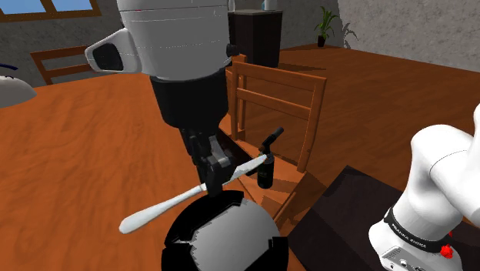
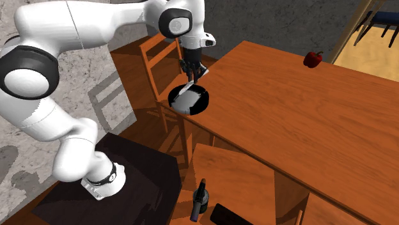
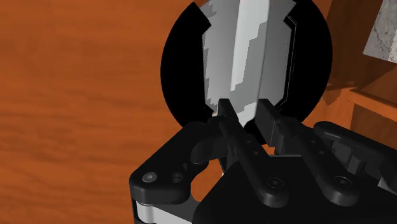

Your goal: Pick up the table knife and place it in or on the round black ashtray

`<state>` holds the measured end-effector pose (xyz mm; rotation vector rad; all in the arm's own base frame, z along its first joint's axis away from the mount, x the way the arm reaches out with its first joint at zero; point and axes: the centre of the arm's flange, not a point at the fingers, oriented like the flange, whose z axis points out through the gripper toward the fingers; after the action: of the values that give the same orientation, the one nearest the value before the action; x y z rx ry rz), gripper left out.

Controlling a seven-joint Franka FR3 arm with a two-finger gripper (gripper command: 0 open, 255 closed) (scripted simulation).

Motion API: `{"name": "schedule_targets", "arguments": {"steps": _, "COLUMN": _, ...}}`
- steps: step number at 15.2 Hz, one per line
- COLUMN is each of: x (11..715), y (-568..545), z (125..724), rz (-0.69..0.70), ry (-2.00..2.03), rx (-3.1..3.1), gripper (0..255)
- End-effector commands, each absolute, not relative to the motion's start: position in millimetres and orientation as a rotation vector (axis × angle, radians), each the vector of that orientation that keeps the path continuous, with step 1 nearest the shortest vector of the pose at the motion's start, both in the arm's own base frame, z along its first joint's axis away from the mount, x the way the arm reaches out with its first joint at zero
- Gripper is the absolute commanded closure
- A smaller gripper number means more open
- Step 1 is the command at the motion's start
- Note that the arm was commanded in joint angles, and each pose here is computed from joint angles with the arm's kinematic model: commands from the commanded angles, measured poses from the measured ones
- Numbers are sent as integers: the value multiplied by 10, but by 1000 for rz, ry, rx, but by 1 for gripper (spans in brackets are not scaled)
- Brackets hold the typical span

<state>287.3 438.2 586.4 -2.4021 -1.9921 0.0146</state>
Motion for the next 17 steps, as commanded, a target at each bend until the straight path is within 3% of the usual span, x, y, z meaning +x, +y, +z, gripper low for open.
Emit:
{"name": "schedule_targets", "arguments": {"steps": 1, "x": 2588, "y": 4436, "z": 5877, "rz": 14, "ry": -1991, "rx": -2404, "gripper": 255}}
{"name": "schedule_targets", "arguments": {"steps": 17, "x": 2507, "y": 4451, "z": 5090, "rz": 14, "ry": -1991, "rx": -2404, "gripper": 255}}
